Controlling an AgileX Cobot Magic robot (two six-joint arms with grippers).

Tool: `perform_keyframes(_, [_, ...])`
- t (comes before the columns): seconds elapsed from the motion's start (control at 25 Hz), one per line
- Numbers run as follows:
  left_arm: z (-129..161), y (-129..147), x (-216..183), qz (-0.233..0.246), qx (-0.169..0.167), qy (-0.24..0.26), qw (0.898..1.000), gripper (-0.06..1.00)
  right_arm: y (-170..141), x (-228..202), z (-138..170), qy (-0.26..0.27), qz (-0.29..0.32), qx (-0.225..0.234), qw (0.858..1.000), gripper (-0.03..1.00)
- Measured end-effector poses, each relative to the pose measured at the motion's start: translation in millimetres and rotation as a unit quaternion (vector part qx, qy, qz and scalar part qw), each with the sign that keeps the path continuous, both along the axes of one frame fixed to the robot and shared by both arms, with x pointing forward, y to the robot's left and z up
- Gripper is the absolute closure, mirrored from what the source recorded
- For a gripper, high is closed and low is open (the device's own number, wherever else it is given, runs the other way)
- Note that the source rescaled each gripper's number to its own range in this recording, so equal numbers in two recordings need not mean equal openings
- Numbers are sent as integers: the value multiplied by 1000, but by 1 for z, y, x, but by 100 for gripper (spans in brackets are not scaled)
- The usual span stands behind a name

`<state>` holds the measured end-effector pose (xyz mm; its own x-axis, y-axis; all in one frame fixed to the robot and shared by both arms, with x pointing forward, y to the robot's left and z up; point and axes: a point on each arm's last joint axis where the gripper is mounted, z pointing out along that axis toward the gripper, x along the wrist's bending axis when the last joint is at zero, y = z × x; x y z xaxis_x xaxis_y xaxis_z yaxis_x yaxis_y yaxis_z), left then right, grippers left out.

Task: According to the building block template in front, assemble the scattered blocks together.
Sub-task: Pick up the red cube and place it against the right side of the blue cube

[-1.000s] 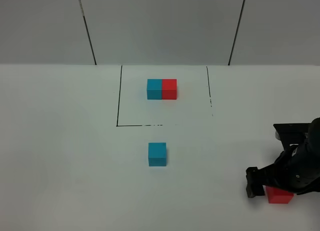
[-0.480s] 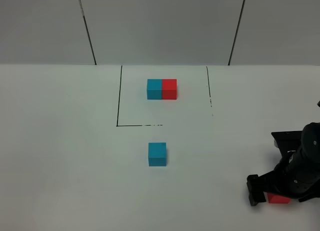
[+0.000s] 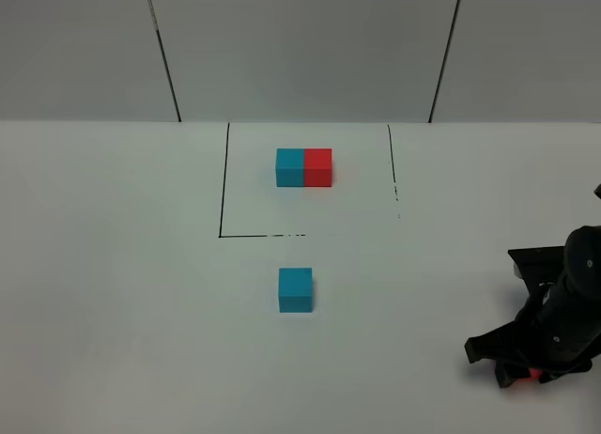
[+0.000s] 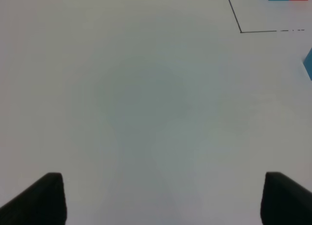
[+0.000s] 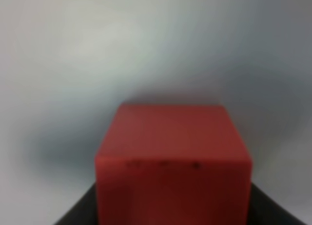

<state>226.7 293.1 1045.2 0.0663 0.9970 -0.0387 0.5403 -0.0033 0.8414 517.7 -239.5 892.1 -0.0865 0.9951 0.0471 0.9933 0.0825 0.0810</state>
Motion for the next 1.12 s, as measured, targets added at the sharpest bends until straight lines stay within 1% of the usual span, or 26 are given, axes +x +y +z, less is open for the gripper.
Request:
perform_keyframes(0.12, [0, 0, 0, 0, 0, 0, 1000, 25, 3, 13, 14, 1, 25, -1, 1000, 95])
perform_keyframes(0.24, [0, 0, 0, 0, 0, 0, 1000, 25, 9, 28, 38, -5, 79, -10, 997, 95])
perform_keyframes(0.32, [0, 0, 0, 0, 0, 0, 1000, 25, 15, 36, 56, -12, 143, -26, 989, 95])
perform_keyframes(0.36, [0, 0, 0, 0, 0, 0, 1000, 25, 20, 42, 67, -25, 178, -35, 983, 95])
perform_keyframes(0.44, [0, 0, 0, 0, 0, 0, 1000, 25, 29, 47, 80, -30, 245, -52, 968, 95])
perform_keyframes(0.52, [0, 0, 0, 0, 0, 0, 1000, 25, 42, 51, 94, -43, 319, -62, 945, 95])
perform_keyframes(0.56, [0, 0, 0, 0, 0, 0, 1000, 25, 51, 51, 100, -49, 365, -67, 927, 95])
perform_keyframes(0.6, [0, 0, 0, 0, 0, 0, 1000, 25, 58, 51, 104, -55, 397, -71, 913, 95])
perform_keyframes(0.64, [0, 0, 0, 0, 0, 0, 1000, 25, 69, 51, 110, -61, 433, -73, 896, 95])
perform_keyframes(0.72, [0, 0, 0, 0, 0, 0, 1000, 25, 88, 51, 116, -65, 481, -77, 871, 95])
perform_keyframes(0.84, [0, 0, 0, 0, 1, 0, 1000, 25, 117, 54, 116, -59, 537, -88, 837, 95])
perform_keyframes(1.04, [0, 0, 0, 0, 1, 0, 1000, 25, 156, 60, 95, -39, 624, -119, 771, 95])
perform_keyframes(1.12, [0, 0, 0, 0, 1, 0, 1000, 25, 166, 62, 86, -32, 643, -119, 756, 95])
